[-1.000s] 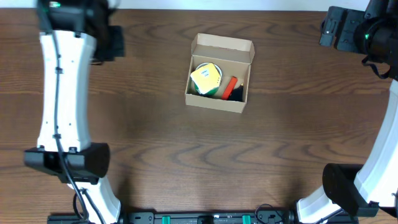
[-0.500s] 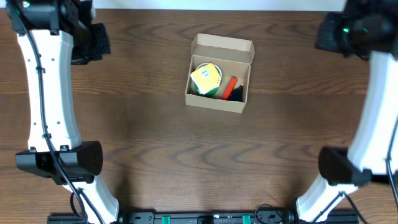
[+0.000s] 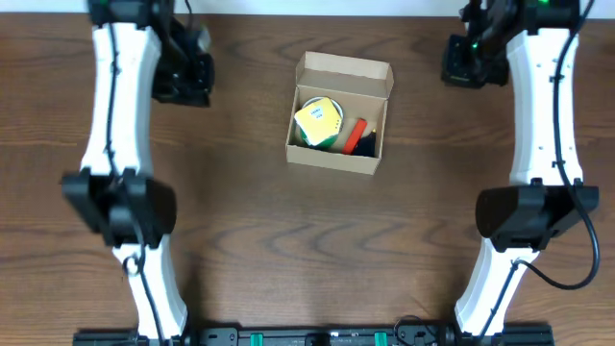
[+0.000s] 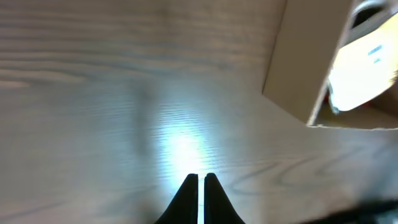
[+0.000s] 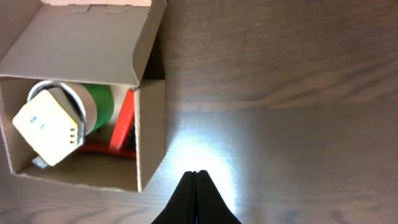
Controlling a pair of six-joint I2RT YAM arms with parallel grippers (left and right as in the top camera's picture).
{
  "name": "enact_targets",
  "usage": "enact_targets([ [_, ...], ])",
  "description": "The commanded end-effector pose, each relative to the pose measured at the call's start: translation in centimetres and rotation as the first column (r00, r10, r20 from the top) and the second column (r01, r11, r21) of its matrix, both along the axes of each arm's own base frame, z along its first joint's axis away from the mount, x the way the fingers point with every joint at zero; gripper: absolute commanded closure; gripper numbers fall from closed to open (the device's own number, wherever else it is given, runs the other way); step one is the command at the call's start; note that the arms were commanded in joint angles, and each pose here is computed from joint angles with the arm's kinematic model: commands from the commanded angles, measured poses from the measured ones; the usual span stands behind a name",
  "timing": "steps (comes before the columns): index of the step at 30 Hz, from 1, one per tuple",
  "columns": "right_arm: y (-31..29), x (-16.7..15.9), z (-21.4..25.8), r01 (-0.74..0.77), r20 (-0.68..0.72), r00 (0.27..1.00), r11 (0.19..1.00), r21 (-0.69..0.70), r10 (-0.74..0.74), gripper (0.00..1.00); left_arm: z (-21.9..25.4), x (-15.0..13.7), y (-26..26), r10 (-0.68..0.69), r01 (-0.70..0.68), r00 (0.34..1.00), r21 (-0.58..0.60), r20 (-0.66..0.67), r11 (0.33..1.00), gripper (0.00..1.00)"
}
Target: Pack container
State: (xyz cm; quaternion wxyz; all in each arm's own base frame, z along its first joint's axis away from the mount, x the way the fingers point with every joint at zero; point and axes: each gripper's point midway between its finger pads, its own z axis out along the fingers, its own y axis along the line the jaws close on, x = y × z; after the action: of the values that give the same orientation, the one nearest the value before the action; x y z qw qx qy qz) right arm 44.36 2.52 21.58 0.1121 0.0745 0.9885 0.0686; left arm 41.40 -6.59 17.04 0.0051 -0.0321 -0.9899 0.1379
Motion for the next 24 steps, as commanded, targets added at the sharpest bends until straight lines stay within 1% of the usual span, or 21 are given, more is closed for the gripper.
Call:
enact_targets([
  [1, 0.8, 0.0, -2.3, -0.009, -0.048, 0.999, 1.0, -0.003, 0.009, 0.99, -2.9, -0.3, -2.6, -0.088, 0.08, 0.993, -0.09, -0.08, 0.993, 0.94],
  [5, 0.8, -0.1, -4.2, -0.009, -0.082, 0.997, 1.0, -0.004, 0.009, 0.99, -5.8, -0.4, -5.0, -0.143, 0.126, 0.98, -0.118, -0.139, 0.985, 0.94],
  [9, 0.8, -0.2, -5.6, -0.009, -0.104, 0.995, 1.0, -0.004, 0.009, 0.99, -7.9, -1.2, -7.3, -0.197, 0.177, 0.962, -0.117, -0.189, 0.977, 0.94],
  [14, 0.8, 0.1, -6.1, -0.009, -0.098, 0.995, 1.0, -0.005, 0.008, 0.99, -8.9, -2.2, -10.1, -0.256, 0.236, 0.944, -0.116, -0.21, 0.965, 0.94],
  [19, 0.7, 0.3, -6.1, -0.008, -0.09, 0.996, 1.0, -0.012, 0.007, 0.99, -9.3, -2.7, -12.3, -0.282, 0.264, 0.937, -0.11, -0.207, 0.958, 0.94],
  [24, 0.6, 0.3, -6.1, -0.007, -0.088, 0.996, 1.0, -0.015, 0.006, 0.99, -9.4, -2.5, -13.1, -0.261, 0.245, 0.945, -0.1, -0.198, 0.964, 0.94],
])
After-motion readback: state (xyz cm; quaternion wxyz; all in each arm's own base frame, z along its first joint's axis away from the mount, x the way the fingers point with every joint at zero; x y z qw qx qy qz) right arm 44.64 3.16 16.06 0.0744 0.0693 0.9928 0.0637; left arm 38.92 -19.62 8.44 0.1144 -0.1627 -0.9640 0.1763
